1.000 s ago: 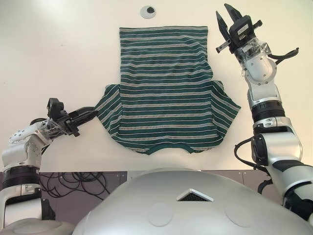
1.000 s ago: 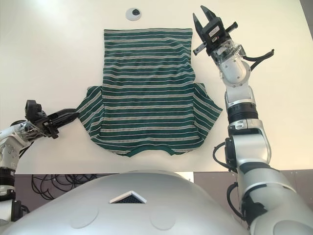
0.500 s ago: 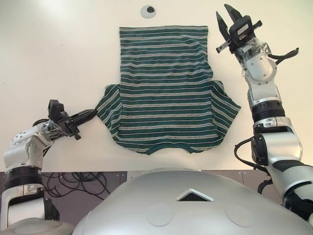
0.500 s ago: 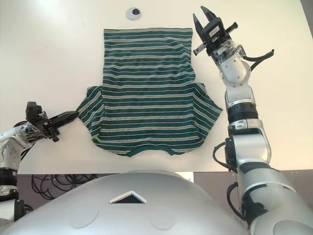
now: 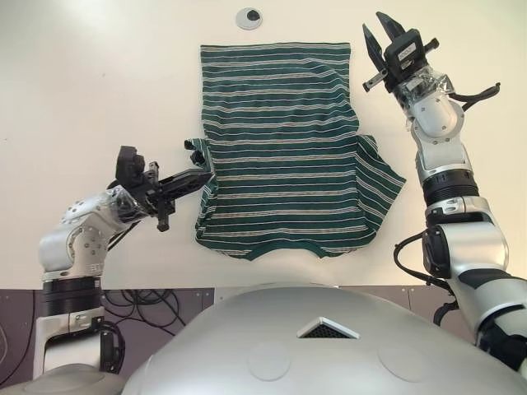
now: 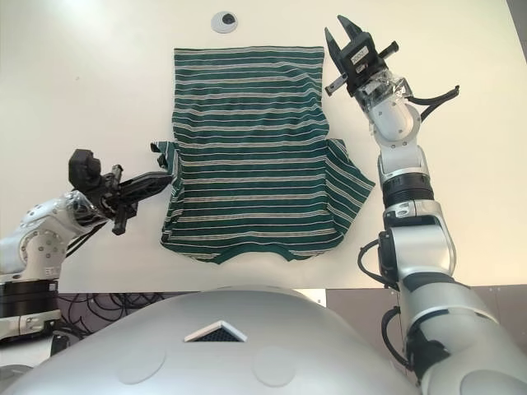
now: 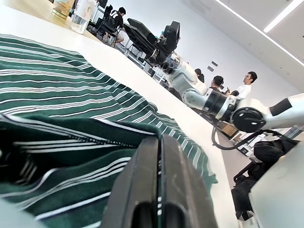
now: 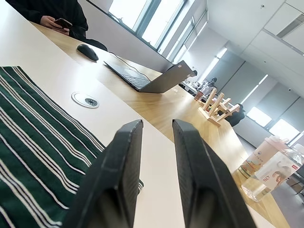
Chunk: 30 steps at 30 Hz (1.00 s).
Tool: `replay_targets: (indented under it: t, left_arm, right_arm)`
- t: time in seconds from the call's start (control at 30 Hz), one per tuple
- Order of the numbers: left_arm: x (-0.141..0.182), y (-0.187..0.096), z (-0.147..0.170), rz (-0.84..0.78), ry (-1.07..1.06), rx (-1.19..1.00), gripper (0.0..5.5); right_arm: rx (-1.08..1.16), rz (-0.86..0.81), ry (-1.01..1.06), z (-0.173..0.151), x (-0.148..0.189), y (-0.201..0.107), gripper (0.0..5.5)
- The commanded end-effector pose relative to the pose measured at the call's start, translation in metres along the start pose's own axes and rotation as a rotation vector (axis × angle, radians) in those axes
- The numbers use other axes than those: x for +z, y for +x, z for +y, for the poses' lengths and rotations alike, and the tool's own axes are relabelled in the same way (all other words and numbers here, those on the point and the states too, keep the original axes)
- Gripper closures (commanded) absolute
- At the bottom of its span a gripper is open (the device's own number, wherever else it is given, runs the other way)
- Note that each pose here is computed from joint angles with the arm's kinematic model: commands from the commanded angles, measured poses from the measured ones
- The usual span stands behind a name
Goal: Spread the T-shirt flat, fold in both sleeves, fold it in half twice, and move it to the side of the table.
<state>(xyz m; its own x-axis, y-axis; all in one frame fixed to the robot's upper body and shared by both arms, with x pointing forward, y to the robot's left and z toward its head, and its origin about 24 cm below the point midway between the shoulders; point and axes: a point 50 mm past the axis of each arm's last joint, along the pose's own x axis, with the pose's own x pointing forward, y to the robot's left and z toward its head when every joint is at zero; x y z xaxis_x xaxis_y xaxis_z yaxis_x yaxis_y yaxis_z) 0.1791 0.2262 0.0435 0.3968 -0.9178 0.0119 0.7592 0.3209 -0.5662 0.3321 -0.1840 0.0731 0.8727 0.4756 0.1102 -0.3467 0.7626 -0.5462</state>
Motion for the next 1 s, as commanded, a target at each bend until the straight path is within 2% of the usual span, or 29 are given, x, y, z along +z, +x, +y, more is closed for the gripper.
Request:
replay_targets:
  t: [0.03, 0.2, 0.3, 0.43, 0.57, 0.67, 0.77, 0.87, 1.0]
  left_arm:
    - [-0.011, 0.020, 0.012, 0.034, 0.010, 0.032, 5.48]
    - [-0.037, 0.030, 0.019, 0.098, -0.007, 0.065, 5.48]
    - [-0.043, 0.032, 0.016, 0.096, -0.002, 0.050, 5.04]
    - [-0.042, 0.037, 0.014, 0.067, 0.001, 0.039, 4.49]
    - [-0.029, 0.042, 0.011, -0.004, 0.015, 0.031, 3.86]
    - [-0.018, 0.049, 0.009, -0.064, 0.061, 0.038, 3.63]
    - [-0.009, 0.053, 0.010, -0.137, 0.143, 0.080, 3.63]
    - [-0.011, 0.057, 0.013, -0.091, 0.313, 0.122, 3.63]
    - [-0.011, 0.057, 0.016, -0.109, 0.359, 0.152, 3.63]
  right_arm:
    - [-0.004, 0.013, 0.006, -0.001, -0.003, -0.003, 4.34]
    - [-0.014, 0.012, 0.036, -0.009, -0.003, -0.015, 4.34]
    - [0.003, 0.038, 0.192, -0.021, -0.004, -0.043, 4.34]
    - [0.194, 0.180, 0.441, -0.033, -0.003, -0.104, 4.34]
    - [0.303, 0.387, 0.685, -0.039, -0.004, -0.152, 3.73]
    - [0.380, 0.563, 0.824, -0.026, -0.014, -0.182, 3.41]
    - [0.371, 0.630, 0.954, -0.016, -0.024, -0.193, 3.41]
    - [0.342, 0.672, 1.049, -0.004, -0.033, -0.199, 3.41]
    - [0.321, 0.716, 1.120, 0.009, -0.041, -0.204, 3.41]
